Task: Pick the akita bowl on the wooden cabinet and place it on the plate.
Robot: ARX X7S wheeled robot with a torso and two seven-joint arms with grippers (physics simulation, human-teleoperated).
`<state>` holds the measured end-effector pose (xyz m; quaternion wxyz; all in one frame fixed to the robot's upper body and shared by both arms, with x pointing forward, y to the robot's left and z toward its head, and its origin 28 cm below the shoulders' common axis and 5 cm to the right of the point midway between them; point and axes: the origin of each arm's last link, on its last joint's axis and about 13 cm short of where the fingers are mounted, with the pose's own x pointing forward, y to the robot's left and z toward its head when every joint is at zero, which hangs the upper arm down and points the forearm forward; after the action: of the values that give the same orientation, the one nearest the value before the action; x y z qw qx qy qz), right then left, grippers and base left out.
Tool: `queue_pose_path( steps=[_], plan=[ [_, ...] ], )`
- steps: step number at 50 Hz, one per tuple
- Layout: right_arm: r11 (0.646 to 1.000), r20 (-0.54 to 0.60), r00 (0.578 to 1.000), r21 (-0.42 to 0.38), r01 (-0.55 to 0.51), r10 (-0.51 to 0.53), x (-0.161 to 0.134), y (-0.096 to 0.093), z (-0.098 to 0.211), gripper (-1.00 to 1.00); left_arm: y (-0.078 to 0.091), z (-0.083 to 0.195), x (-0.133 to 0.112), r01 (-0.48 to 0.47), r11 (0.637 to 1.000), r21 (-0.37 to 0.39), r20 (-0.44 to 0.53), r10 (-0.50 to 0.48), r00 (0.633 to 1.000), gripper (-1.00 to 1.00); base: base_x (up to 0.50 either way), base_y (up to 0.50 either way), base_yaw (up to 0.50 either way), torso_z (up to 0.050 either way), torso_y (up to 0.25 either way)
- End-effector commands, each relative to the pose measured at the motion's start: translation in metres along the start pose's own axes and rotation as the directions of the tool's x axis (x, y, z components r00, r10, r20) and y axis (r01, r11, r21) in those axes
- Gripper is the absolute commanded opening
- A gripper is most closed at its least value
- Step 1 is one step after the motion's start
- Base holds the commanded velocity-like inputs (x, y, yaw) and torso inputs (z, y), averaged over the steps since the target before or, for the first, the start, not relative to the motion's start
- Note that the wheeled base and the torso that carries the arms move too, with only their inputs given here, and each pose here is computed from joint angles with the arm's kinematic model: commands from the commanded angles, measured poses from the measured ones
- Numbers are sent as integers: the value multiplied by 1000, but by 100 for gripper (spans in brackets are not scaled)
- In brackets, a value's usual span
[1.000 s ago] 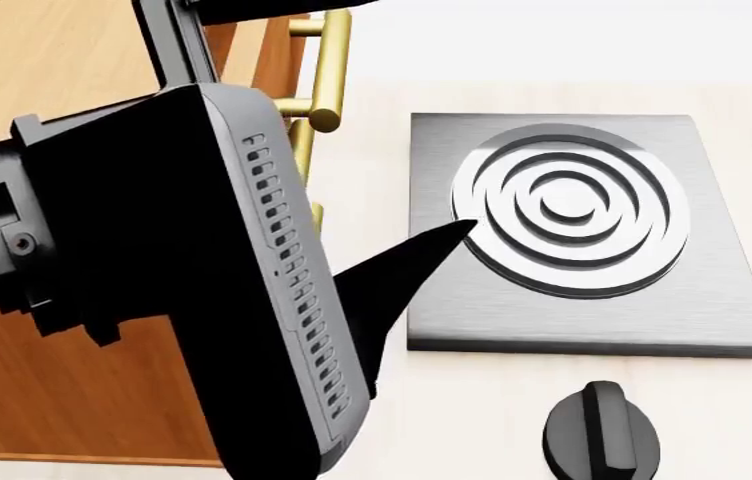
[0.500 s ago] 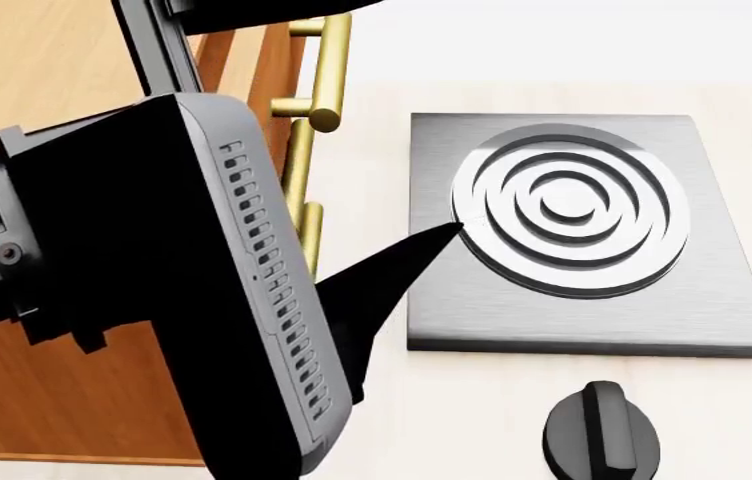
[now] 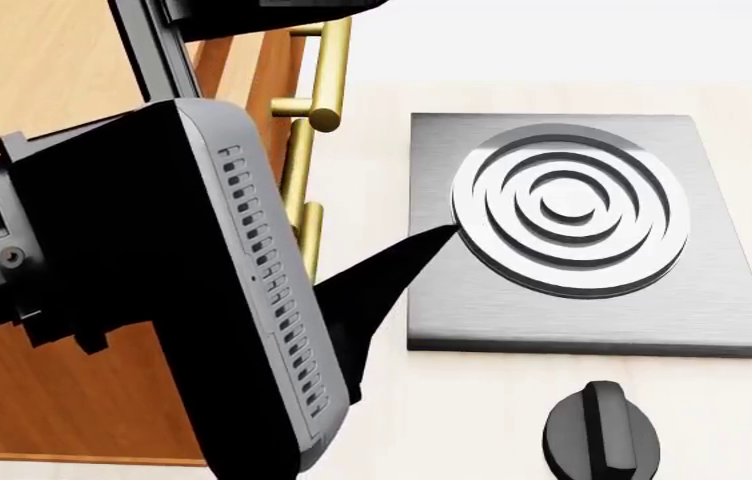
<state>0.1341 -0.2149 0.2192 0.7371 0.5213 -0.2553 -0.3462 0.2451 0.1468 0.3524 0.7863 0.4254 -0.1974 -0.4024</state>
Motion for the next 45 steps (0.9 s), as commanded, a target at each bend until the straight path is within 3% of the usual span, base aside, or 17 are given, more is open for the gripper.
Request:
queue_pose_path(
  steps=[1, 19, 35, 45],
  plan=[
    [1000, 32, 999, -8, 4, -4, 4, -2, 11, -100, -1, -2, 1, 1, 1000, -3, -3, -1, 1000, 100, 0, 0, 0, 0, 10],
    [997, 91, 993, 22, 69, -71, 5, -17, 29, -100, -2, -3, 1, 2, 1000, -6, -2, -2, 1000, 100, 0, 0, 0, 1, 0],
    [955, 127, 947, 77, 287, -295, 2, -32, 37, -100, -3, -4, 2, 3, 1000, -9, -2, -3, 1000, 100, 0, 0, 0, 0, 0],
    [950, 106, 946, 85, 299, -307, 3, -29, 37, -100, -3, -4, 2, 3, 1000, -7, -1, -3, 1000, 100, 0, 0, 0, 0, 1]
  ],
)
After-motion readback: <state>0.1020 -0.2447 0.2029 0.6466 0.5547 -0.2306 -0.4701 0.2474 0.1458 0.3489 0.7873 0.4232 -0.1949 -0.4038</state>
